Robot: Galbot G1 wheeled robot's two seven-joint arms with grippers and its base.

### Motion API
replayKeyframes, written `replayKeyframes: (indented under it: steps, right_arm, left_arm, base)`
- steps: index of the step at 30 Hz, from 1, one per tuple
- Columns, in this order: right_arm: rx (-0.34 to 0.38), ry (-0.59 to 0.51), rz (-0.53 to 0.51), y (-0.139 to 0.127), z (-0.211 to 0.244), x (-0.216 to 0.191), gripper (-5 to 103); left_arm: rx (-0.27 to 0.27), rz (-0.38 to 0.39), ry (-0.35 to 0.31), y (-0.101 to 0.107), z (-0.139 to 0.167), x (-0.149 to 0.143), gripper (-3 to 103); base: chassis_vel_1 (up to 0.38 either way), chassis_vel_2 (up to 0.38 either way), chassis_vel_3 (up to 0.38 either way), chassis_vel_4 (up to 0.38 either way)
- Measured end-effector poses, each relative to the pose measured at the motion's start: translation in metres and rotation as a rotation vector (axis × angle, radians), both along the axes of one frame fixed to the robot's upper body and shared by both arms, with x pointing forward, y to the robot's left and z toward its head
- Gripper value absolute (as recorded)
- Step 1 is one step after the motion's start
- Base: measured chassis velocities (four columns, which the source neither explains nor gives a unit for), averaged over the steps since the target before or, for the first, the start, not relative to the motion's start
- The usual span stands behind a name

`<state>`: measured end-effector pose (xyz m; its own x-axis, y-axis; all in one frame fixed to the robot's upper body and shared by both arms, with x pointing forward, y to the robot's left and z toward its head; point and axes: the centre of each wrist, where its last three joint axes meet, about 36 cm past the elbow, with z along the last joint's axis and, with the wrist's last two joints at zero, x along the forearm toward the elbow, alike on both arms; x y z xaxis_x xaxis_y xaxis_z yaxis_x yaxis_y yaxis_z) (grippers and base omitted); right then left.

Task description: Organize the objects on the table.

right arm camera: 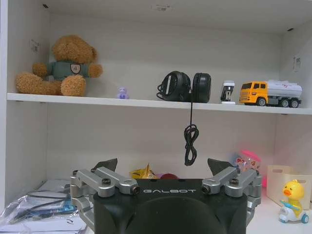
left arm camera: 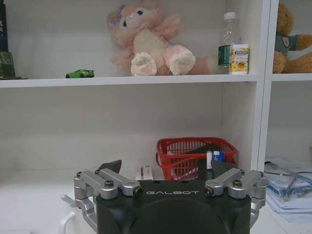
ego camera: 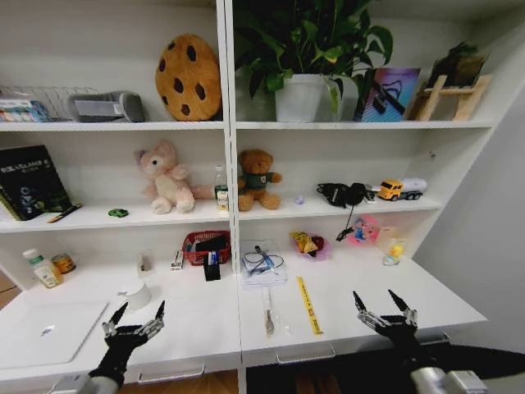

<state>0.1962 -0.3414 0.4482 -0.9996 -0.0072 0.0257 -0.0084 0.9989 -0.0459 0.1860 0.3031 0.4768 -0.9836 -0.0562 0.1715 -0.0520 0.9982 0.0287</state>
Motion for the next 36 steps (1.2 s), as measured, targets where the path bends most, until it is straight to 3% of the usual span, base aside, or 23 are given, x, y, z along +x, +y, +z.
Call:
replayKeyframes:
  steps: [19, 36]
  right_arm:
    - [0.002, 0.003, 0.001, -0.0007, -0.0018, 0.0018, 100]
    - [0.003, 0.004, 0.001, -0.0007, -0.0022, 0.0020, 100]
  left_arm:
    - [0.000, 0.000, 0.000, 0.0000, 0.0000, 0.0000, 100]
    - [0.000, 0.000, 0.000, 0.0000, 0.0000, 0.0000, 100]
  base:
    - [0.012, 0.010, -0.014, -0.010]
    - [0.217, 0.224, -0.215, -0.217]
